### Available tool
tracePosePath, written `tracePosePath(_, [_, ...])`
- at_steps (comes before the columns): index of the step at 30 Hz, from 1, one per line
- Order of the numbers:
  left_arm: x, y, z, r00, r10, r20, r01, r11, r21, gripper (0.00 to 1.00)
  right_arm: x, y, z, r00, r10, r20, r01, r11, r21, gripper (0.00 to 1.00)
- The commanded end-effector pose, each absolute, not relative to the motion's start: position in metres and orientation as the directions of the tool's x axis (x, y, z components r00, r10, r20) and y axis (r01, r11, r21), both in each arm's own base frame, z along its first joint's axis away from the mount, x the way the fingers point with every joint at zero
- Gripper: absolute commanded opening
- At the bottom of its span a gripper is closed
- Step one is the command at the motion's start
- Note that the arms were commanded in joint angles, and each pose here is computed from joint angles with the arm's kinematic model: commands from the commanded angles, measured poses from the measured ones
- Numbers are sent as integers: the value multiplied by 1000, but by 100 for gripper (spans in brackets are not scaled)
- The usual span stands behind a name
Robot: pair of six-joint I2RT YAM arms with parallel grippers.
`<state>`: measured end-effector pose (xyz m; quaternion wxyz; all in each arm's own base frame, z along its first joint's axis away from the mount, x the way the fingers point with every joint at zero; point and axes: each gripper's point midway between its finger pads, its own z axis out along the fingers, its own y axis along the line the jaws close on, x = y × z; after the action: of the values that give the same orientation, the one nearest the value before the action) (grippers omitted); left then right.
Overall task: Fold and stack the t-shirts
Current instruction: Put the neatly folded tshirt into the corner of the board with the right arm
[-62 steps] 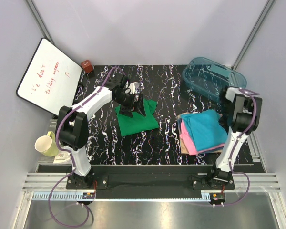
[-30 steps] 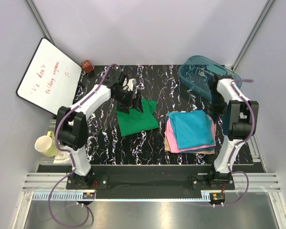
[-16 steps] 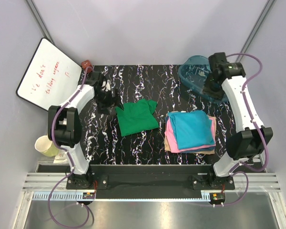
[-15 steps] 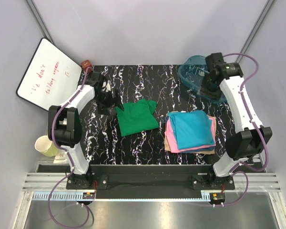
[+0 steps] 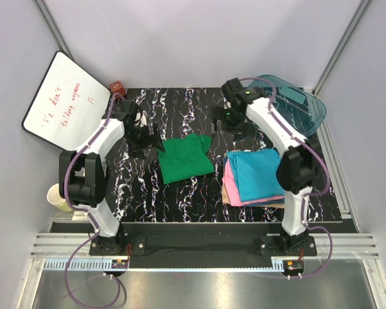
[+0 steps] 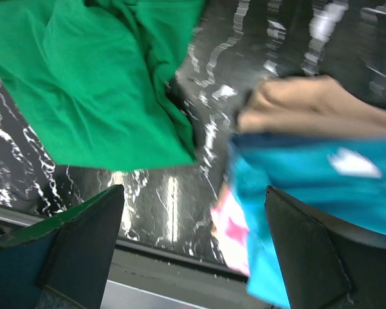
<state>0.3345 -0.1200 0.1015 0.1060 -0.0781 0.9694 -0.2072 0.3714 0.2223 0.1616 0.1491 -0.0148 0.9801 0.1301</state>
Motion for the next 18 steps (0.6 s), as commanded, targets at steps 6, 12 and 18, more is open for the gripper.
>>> tracePosePath(6, [332, -113, 121, -950, -219, -224, -112, 905, -411, 99, 395, 283, 112, -957, -117, -264, -199, 930, 309, 94])
tracePosePath(12, [326, -111, 120, -950, -224, -216, -122, 907, -403, 99, 386, 300, 78, -969, -160, -191, -215, 922, 322, 94])
tracePosePath(18, [322, -110, 116, -953, -224, -206, -128, 909, -397, 99, 373, 320, 54, -967, -202, -154, -243, 913, 328, 93])
